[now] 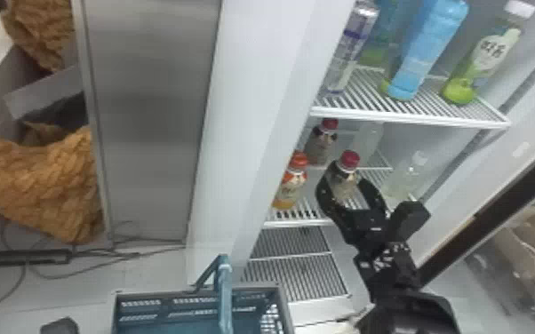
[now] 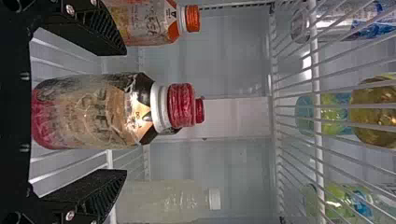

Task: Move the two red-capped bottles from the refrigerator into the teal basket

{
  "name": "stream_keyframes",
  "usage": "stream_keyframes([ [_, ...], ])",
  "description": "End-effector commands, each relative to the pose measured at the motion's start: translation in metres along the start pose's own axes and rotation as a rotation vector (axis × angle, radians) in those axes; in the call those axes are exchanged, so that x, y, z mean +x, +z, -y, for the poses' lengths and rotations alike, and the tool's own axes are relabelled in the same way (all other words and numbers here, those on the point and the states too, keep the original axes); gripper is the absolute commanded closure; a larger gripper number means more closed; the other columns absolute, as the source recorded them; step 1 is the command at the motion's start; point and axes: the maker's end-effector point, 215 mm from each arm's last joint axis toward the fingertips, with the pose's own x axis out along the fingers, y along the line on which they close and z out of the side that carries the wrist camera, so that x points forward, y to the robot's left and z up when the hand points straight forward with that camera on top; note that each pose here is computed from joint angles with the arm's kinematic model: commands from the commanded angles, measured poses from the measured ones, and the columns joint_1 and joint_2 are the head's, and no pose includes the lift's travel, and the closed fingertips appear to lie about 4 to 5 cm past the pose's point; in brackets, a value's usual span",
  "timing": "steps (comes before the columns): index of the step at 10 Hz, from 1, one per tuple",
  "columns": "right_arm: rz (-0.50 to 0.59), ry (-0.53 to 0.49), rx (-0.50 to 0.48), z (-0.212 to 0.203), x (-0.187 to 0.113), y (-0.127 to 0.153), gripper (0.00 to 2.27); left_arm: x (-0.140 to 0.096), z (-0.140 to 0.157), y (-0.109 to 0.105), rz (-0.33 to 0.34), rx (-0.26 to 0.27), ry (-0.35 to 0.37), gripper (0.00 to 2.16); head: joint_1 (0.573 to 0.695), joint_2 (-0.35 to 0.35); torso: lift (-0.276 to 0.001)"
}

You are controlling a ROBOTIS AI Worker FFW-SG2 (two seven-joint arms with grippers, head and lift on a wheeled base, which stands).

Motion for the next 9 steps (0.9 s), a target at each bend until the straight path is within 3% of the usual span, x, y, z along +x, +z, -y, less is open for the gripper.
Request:
stream_keyframes([
  [1,-0.008,0.003,-0.001,-0.001,0.008,0.000,0.11,0.000,0.000,0.000,0.000,0.000,-0.001,1.15,0.695,-0.350,-0.224],
  [4,-0.038,0.017,0.007,-0.006,0.019,-0.007,0.18,0.000,0.000,0.000,0.000,-0.003,-0.001,1.15,0.695,-0.350,-0.224],
  [6,-0.047,0.010,0.016,-0.005,0.017,-0.009,0.63,0.000,0.000,0.000,0.001,-0.004,-0.003,1.15,0.695,-0.350,-0.224],
  [9,-0.028,0.012,-0.003,-0.008,0.014,0.002,0.63,0.000,0.000,-0.001,0.002,-0.008,-0.004,1.15,0.695,-0.350,-0.224],
])
